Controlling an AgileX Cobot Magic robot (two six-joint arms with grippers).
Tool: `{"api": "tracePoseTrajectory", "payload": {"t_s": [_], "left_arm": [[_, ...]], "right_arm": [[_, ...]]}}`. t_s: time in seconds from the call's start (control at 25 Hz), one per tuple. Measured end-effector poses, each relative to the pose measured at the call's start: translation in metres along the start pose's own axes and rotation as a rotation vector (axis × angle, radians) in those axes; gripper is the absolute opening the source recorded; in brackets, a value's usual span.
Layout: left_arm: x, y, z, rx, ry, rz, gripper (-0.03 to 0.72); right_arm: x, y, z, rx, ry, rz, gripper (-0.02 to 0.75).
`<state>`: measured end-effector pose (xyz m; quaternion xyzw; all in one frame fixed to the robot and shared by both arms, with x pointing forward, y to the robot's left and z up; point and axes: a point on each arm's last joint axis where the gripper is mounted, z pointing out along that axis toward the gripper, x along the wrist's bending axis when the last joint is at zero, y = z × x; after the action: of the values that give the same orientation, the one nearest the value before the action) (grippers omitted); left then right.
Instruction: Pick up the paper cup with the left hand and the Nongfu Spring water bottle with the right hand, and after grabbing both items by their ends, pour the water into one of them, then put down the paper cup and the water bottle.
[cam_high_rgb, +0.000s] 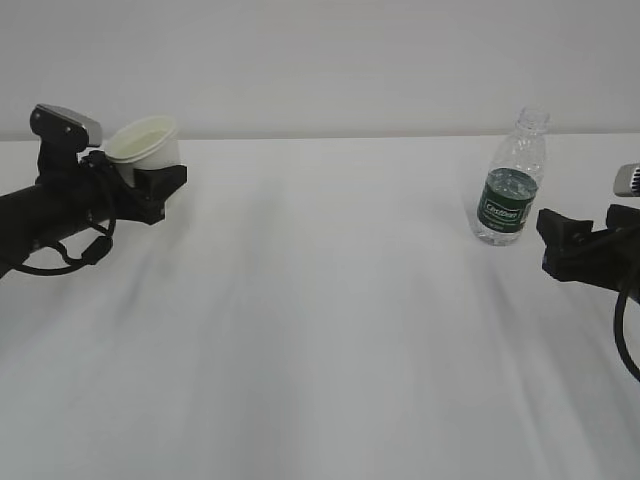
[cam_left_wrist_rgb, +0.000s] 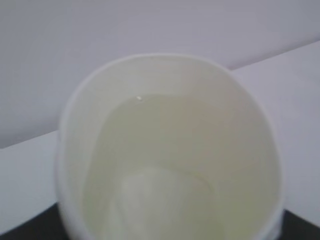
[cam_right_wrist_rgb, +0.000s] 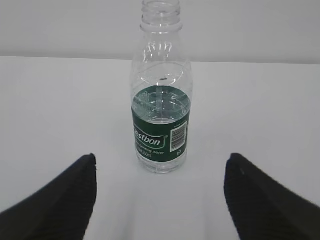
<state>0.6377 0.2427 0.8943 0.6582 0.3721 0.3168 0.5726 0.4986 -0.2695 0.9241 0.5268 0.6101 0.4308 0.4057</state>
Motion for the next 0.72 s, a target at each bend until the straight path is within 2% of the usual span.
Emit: {"api": "tracePoseTrajectory", "payload": {"t_s": [0.36, 0.72], "left_arm": [[0.019, -0.001, -0.005, -0.016, 0.114, -0.014, 0.399], [0.026, -0.032, -0.004, 0.031, 0.185, -0.041, 0.399]], "right_arm": [[0.000, 0.000, 0.000, 0.000, 0.000, 0.000, 0.594], [0.000, 0.000, 0.000, 0.000, 0.000, -0.001, 0.594]]}}
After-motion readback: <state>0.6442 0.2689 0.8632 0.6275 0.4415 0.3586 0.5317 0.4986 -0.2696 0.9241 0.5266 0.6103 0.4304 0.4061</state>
